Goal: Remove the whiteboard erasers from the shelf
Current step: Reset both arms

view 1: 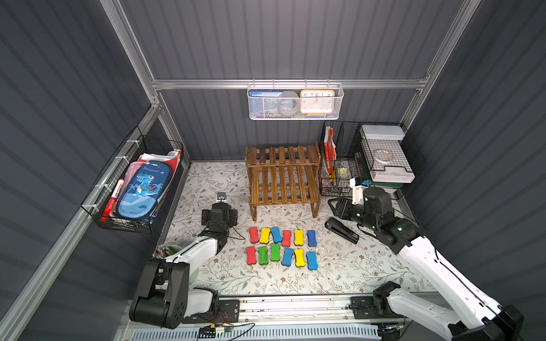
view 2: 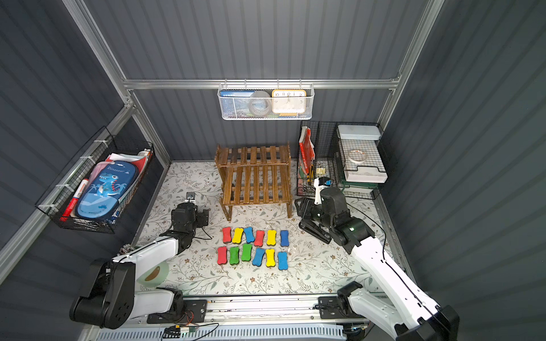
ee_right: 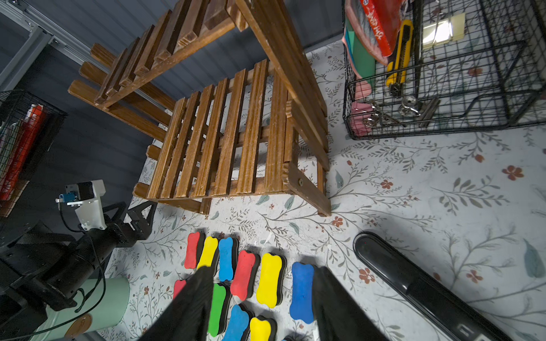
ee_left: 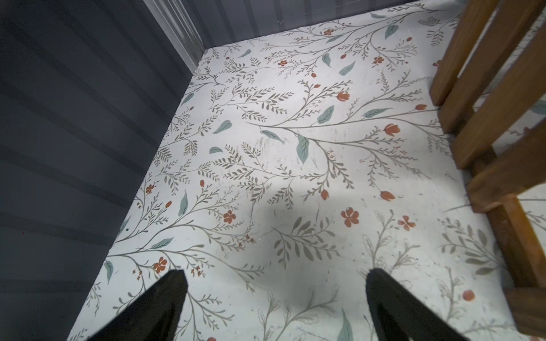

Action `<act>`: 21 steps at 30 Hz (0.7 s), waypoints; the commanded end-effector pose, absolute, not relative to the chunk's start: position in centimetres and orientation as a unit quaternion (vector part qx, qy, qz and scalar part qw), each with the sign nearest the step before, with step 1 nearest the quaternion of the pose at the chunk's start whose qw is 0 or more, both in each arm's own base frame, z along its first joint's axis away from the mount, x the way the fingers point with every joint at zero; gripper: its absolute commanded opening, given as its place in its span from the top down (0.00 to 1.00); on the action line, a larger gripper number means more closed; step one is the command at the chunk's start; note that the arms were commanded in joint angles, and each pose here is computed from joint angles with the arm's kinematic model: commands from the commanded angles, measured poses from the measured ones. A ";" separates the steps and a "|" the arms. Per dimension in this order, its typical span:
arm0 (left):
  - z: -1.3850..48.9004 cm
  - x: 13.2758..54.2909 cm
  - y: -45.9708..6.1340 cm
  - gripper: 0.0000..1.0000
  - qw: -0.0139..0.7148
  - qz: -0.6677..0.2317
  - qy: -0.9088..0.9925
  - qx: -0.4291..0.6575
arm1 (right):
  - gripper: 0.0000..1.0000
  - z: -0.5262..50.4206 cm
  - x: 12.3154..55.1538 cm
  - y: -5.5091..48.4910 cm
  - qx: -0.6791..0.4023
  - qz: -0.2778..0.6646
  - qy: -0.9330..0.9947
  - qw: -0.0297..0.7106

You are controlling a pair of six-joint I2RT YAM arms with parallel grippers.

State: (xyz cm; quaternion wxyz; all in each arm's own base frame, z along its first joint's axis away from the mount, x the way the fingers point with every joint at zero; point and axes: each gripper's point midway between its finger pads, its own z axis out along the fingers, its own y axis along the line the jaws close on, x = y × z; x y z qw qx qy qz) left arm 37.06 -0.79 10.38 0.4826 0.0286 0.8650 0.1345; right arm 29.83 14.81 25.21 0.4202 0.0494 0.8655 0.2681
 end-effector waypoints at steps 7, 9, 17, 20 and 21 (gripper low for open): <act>11.4 40.9 -2.0 0.01 0.572 0.083 0.816 0.003 | 0.41 25.6 29.9 13.8 0.058 0.246 0.865 0.434; 10.4 41.8 -2.5 0.01 0.559 0.075 0.825 0.015 | 0.41 25.6 30.0 13.5 0.060 0.241 0.863 0.440; 6.5 40.5 -1.2 0.01 0.548 0.082 0.832 -0.017 | 0.28 25.6 30.4 11.0 0.082 0.179 0.859 0.473; 6.2 40.9 -0.3 0.00 0.536 0.087 0.839 -0.034 | 0.08 25.1 30.8 8.9 0.108 0.126 0.853 0.494; 6.3 41.0 -0.2 0.01 0.542 0.091 0.835 -0.034 | 0.01 24.9 31.1 8.2 0.113 0.106 0.852 0.501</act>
